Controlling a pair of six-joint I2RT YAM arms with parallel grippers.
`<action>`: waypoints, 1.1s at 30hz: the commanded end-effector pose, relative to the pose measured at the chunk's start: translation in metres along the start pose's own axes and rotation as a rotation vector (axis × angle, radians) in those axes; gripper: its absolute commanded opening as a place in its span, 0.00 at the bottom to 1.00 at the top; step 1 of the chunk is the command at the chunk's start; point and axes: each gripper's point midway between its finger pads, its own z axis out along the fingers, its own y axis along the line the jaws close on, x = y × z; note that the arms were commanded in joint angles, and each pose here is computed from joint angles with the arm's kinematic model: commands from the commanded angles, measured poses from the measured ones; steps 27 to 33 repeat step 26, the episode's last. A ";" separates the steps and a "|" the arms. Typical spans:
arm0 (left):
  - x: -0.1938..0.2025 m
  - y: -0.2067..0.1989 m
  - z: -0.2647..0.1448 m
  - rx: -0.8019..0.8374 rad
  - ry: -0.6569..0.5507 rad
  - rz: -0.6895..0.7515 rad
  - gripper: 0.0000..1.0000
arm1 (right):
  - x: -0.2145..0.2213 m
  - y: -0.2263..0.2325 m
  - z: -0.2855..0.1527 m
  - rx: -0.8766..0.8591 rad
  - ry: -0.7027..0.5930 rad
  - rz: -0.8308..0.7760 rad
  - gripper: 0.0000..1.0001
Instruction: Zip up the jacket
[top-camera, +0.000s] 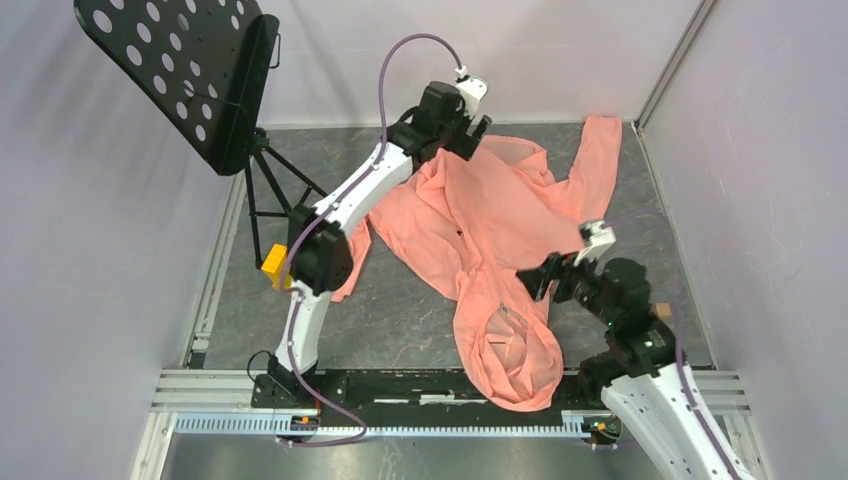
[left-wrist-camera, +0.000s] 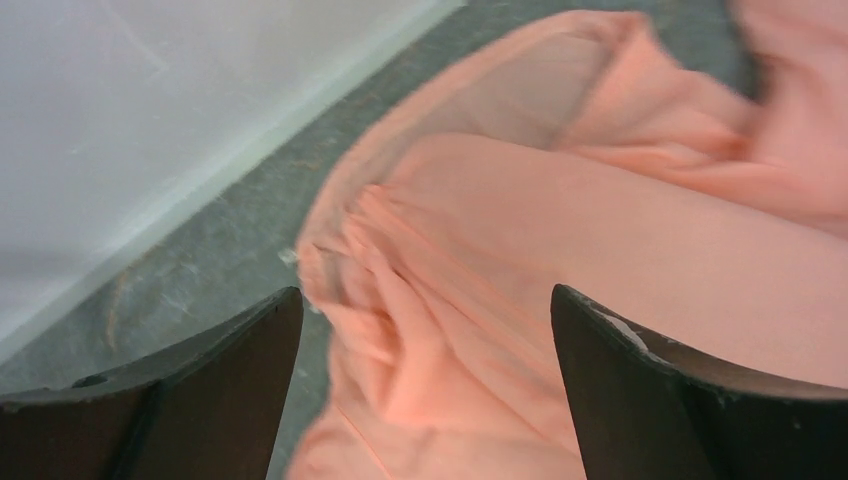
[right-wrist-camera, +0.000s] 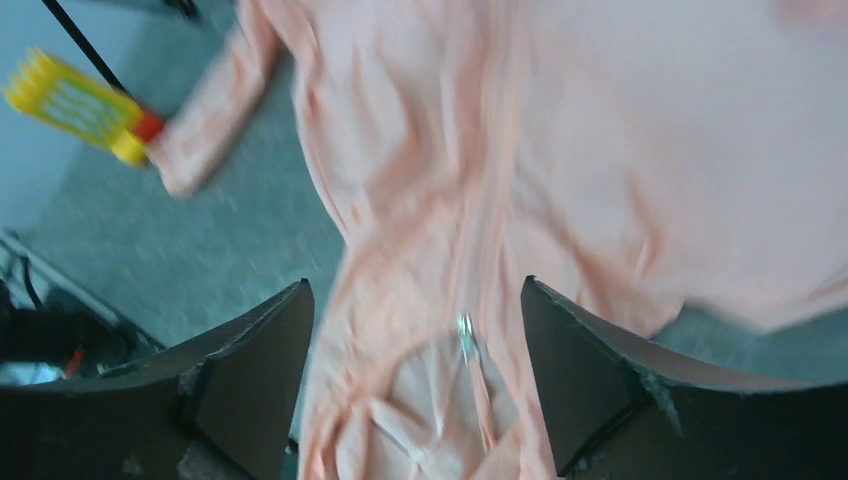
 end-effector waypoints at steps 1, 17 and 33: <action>-0.093 -0.019 -0.142 0.096 -0.163 -0.176 1.00 | -0.120 0.033 -0.043 0.014 -0.329 -0.100 0.85; -0.183 -0.027 -0.563 0.596 -0.812 -0.419 1.00 | -0.308 0.105 -0.274 0.190 -0.919 -0.385 0.98; -0.178 -0.016 -0.648 0.613 -0.996 -0.366 1.00 | -0.319 0.113 -0.334 0.222 -1.072 -0.385 0.98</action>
